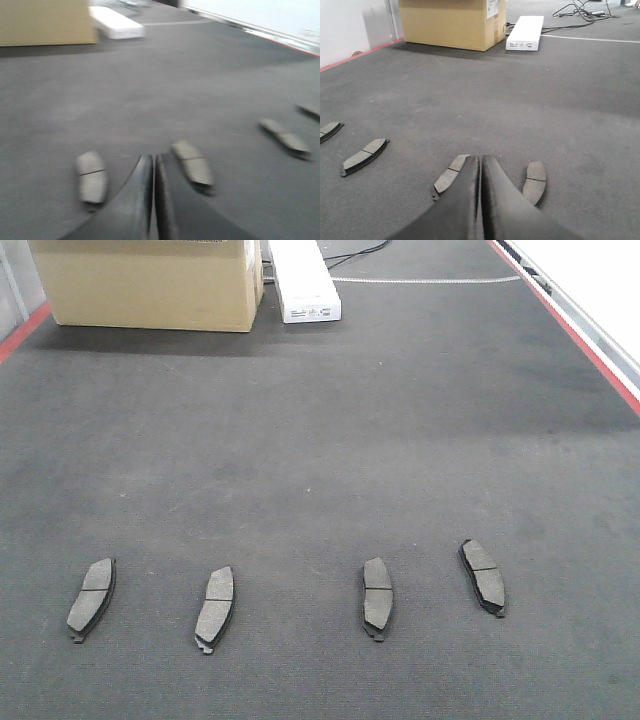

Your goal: Move and align brake pads A on conveyor

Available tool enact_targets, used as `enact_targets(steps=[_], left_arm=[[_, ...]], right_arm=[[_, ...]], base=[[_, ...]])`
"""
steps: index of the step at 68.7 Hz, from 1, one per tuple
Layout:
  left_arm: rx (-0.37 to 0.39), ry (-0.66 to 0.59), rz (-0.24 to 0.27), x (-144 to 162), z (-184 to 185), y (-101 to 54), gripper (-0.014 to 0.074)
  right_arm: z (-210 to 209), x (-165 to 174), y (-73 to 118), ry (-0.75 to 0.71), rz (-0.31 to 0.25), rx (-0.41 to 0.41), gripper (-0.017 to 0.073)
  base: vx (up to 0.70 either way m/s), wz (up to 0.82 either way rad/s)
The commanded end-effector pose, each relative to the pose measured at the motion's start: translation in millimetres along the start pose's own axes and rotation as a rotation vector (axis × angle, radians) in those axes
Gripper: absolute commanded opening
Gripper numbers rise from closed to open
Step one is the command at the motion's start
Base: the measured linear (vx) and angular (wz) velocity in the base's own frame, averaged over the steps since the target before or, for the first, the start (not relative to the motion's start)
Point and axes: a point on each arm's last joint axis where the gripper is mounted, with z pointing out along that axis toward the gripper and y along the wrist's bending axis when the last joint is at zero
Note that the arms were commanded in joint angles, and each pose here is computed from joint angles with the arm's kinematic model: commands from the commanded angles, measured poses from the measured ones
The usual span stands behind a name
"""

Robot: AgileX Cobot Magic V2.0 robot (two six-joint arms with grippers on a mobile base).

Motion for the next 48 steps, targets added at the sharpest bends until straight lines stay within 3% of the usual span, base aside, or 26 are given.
enact_targets(steps=[1,9,19,48], left_arm=[[-0.087,-0.138,-0.016,-4,3,5.4,-0.0007],[-0.186,-0.149,-0.017,12,5,11.9,-0.0007],[-0.247,-0.165,-0.019,17,0,14.6,-0.0006],[-0.248,-0.159,-0.025,18,0,14.7,-0.0006]], right_arm=[[-2,-14,1.0,-0.086,-0.019,-0.009,-0.0011],[-2,-14,1.0,-0.086,-0.019,-0.009,-0.0011],[-2,-15,1.0,-0.087,-0.019,-0.009,-0.0011],[-2,-15,1.0,-0.087,-0.019,-0.009,-0.0011]], base=[[0.0,0.0],[0.0,0.0],[0.0,0.0],[0.0,0.0]])
